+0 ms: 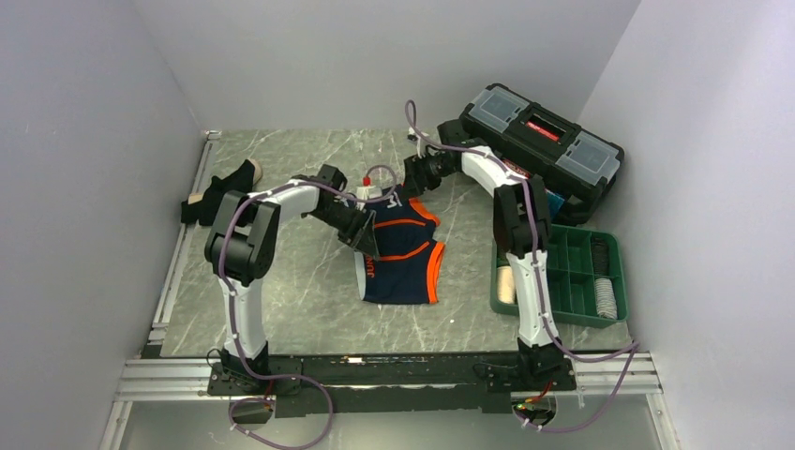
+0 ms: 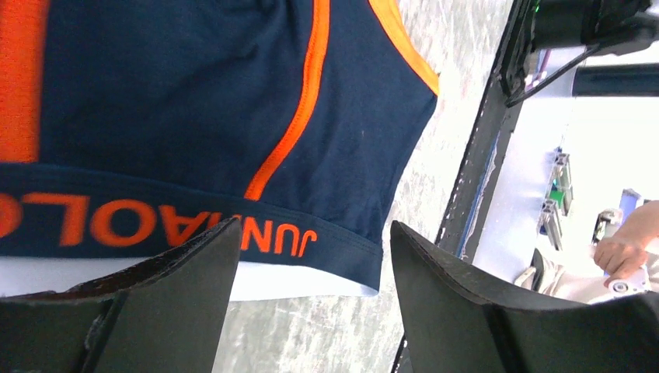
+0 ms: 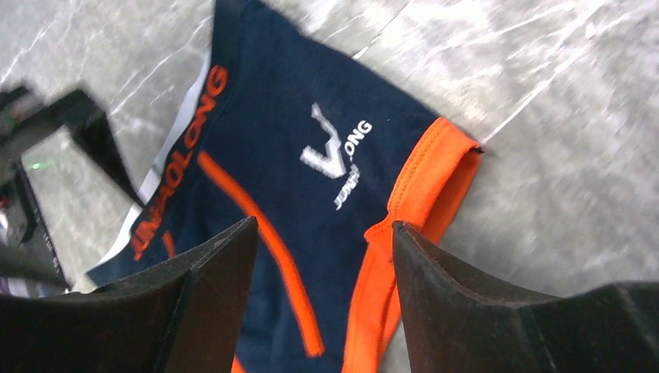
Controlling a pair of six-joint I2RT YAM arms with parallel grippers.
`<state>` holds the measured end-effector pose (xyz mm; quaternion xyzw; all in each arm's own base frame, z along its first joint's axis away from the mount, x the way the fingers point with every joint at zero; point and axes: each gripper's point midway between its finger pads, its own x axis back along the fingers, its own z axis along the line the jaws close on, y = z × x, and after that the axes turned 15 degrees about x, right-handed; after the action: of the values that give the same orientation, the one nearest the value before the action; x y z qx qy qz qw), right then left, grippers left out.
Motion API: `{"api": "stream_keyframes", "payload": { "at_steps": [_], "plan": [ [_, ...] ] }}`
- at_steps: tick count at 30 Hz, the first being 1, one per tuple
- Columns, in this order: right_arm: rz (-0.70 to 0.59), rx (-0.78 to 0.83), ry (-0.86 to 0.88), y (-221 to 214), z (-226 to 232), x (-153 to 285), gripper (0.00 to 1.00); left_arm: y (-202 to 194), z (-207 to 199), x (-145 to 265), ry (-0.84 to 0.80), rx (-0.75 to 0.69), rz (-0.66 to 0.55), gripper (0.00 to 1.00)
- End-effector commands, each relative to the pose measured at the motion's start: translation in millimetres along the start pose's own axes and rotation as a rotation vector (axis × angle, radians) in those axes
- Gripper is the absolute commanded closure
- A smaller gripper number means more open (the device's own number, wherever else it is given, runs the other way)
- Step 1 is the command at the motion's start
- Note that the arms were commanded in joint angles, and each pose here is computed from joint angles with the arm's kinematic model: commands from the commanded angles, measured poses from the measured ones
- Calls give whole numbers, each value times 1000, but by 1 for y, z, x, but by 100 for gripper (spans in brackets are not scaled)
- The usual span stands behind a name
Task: Roll the underwear
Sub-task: Fold the underwear at the center of the board.
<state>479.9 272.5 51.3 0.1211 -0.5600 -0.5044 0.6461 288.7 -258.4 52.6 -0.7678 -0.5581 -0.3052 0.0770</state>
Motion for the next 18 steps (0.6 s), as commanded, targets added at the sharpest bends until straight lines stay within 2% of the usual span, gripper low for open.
{"api": "stream_keyframes", "payload": {
  "at_steps": [1,7,12,18],
  "plan": [
    [-140,182,2,62,46,60,33,50,-29,54,-69,-88,-172,25],
    [-175,224,26,54,88,85,33,100,1,94,-32,0,-332,25],
    [-145,268,61,34,125,78,34,123,27,88,-27,57,-347,25],
    [-24,370,184,-3,191,40,34,129,34,78,-76,117,-341,25]
  ]
}}
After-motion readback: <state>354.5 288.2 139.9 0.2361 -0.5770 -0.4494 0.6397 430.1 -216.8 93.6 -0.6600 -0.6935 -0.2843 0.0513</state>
